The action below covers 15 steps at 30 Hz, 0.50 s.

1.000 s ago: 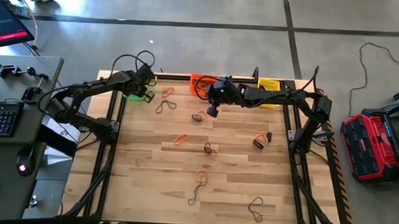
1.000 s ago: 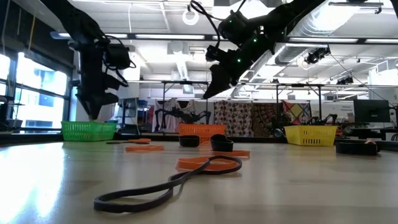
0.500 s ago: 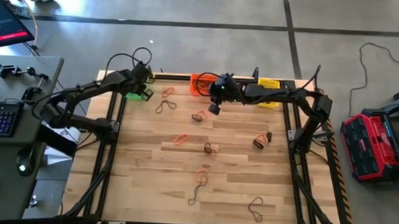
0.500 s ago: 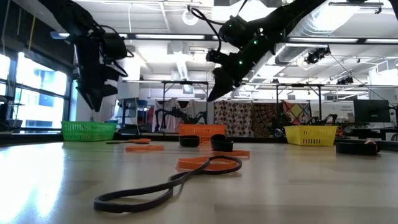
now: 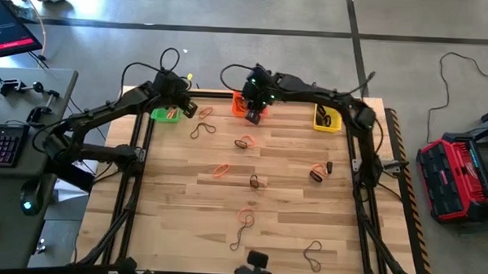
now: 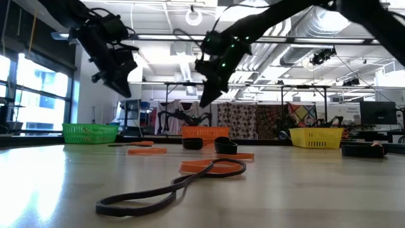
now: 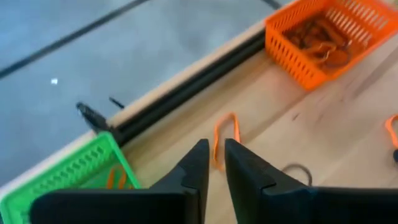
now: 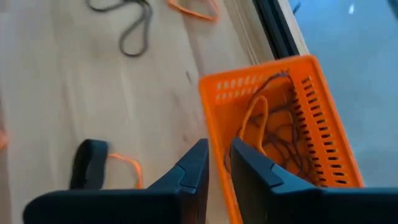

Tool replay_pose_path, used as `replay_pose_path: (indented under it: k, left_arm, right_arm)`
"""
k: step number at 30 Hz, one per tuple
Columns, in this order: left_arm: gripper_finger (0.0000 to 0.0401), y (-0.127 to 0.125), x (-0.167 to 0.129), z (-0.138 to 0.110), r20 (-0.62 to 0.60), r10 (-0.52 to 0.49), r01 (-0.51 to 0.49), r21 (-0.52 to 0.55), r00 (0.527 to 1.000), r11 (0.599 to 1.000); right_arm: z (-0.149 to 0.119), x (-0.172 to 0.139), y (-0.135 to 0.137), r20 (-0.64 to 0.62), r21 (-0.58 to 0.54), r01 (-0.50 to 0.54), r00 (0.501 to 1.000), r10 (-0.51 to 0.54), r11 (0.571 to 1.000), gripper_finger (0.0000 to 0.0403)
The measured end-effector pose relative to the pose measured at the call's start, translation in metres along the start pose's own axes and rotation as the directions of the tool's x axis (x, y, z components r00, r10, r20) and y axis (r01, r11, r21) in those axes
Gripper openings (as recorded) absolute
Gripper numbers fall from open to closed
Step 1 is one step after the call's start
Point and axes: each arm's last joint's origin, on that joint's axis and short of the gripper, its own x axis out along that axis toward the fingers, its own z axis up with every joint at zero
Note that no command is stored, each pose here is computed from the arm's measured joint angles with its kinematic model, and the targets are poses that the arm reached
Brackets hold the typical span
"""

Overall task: Sort rubber bands into baskets
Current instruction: Remove the orange rubber band from the orange basket to the green bin

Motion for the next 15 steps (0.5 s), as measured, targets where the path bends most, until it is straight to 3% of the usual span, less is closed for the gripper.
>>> replay_pose_path:
  k: [6, 15]
  left_arm:
    - [0.0012, -0.004, -0.001, 0.007, 0.070, -0.014, 0.012, 0.021, 0.997, 1.000]
    - [0.0008, -0.005, -0.001, 0.009, 0.094, -0.015, 0.011, 0.041, 0.995, 0.999]
  right_arm:
    - [0.005, 0.028, -0.015, -0.110, 0.059, -0.009, 0.994, 0.016, 0.998, 0.0077]
    - [-0.009, 0.055, -0.039, -0.175, 0.163, 0.017, 0.984, 0.012, 0.986, 0.0114]
